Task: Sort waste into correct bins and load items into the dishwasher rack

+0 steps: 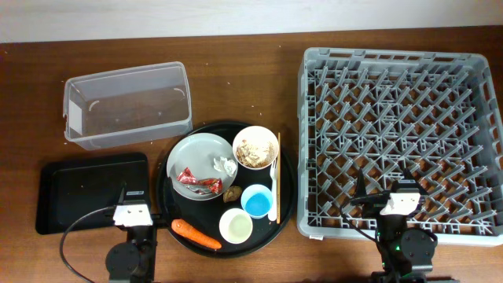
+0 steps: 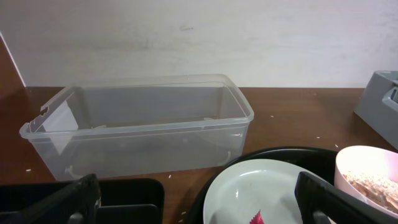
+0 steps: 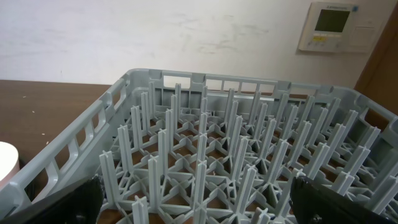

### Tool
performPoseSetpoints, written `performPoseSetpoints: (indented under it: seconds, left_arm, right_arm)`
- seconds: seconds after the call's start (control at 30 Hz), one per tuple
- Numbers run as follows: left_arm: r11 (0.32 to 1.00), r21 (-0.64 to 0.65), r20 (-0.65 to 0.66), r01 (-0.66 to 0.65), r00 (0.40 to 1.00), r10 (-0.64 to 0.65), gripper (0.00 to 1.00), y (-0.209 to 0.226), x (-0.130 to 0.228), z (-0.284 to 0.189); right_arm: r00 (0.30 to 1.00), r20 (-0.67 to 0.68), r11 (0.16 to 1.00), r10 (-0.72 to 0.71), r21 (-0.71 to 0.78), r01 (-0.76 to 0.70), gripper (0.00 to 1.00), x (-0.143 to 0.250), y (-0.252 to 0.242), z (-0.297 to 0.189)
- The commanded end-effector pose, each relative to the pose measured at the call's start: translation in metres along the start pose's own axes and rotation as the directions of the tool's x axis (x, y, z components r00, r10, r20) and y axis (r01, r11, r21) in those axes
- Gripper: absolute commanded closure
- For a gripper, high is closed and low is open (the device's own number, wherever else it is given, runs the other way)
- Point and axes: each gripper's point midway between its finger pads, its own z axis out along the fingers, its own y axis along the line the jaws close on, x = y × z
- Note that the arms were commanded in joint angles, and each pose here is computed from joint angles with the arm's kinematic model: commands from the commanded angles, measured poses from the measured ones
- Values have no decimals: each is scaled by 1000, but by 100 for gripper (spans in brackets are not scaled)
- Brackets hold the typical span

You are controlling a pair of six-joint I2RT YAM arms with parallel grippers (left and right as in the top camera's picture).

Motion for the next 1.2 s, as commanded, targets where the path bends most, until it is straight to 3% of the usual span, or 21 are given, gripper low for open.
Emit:
performPoseSetpoints:
  seconds: [0.0,0.53,0.77,0.9,1.17]
  left_arm:
    - [1000,-13,2,-9,1000,9,1,2,1,0]
    - [1000,-12,2,-8,1000,8,1,2,0,0]
    - [1000,7,-2,-8,1000,8,1,-1,-1,-1]
    - [1000,14,-64,-12,998,13,1,-2,-2,-7]
    - [999,34,-184,21,983,-15,1,-6,-31,-22]
  right_arm:
    - [1000,-4,1000,-6,20,6,2,2,-4,0]
    - [1000,-4,1000,-5,19,5,1,2,-4,0]
    - [998,45,990,39,-136,-33,2,-12,23,-2]
    - [991,-10,982,130,-138,-130,2,-13,22,-6]
    - [988,-90,981,127,-136,-138,2,-46,20,-28]
